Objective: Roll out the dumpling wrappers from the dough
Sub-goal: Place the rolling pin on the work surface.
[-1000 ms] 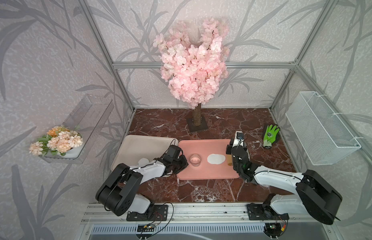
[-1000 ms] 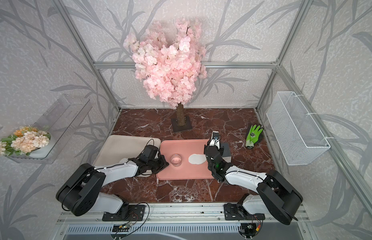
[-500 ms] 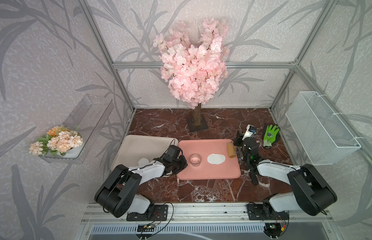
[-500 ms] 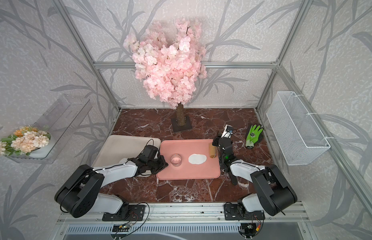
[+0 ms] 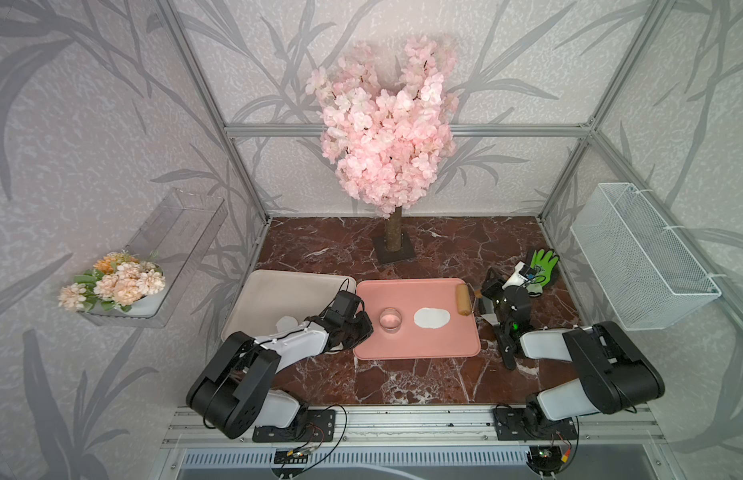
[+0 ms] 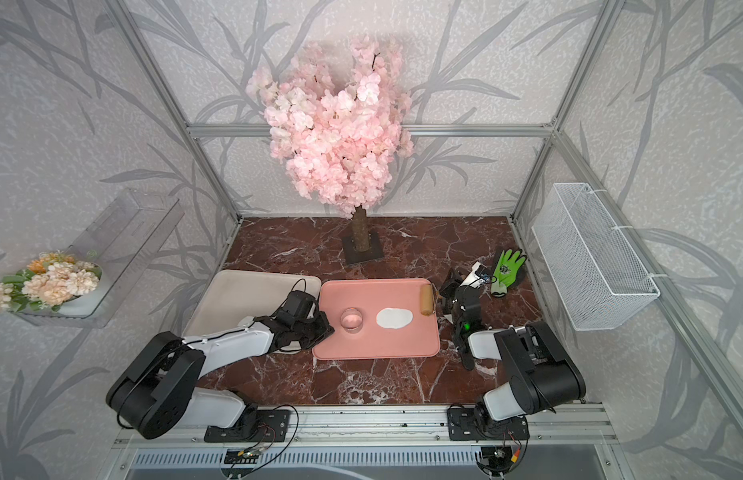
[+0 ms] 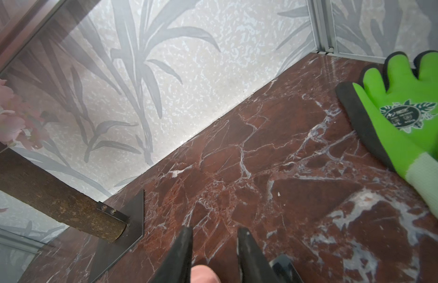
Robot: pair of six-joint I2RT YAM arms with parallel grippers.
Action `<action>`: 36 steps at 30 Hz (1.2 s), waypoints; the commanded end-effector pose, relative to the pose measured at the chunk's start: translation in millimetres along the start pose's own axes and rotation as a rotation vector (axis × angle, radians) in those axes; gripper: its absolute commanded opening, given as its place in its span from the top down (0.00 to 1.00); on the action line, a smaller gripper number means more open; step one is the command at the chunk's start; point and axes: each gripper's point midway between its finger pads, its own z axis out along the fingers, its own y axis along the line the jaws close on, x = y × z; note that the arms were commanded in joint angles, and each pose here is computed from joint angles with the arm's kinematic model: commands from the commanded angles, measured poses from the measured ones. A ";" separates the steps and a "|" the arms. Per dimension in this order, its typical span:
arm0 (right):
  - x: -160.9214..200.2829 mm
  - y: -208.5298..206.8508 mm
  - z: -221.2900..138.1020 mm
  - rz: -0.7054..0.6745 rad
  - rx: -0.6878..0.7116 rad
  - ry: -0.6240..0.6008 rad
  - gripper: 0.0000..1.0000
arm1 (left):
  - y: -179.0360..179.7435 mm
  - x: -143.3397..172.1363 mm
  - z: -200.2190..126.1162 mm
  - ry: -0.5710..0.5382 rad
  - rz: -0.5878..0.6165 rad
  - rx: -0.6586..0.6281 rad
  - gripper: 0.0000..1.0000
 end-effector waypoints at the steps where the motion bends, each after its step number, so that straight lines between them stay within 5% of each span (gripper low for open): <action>1: 1.7 -9.9 -6.5 0.015 0.022 -0.003 0.52 | 56.1 16.5 -1.5 0.046 -0.025 -0.216 1.00; 8: -1.2 -23.9 -19.1 0.010 0.076 -0.014 0.27 | 51.3 13.5 -6.4 0.032 -0.026 -0.202 1.00; 19: -21.1 -37.7 -39.3 -0.069 0.192 0.000 0.17 | 32.0 -8.8 -26.9 -0.037 0.014 -0.196 1.00; 27: -6.7 -7.8 -46.0 -0.103 0.097 0.212 0.22 | -3.2 -29.5 -46.4 -0.086 0.074 -0.146 0.79; 36: 51.4 6.0 -50.3 -0.238 0.058 0.602 0.26 | -25.7 -33.0 -40.7 -0.050 0.120 -0.115 0.63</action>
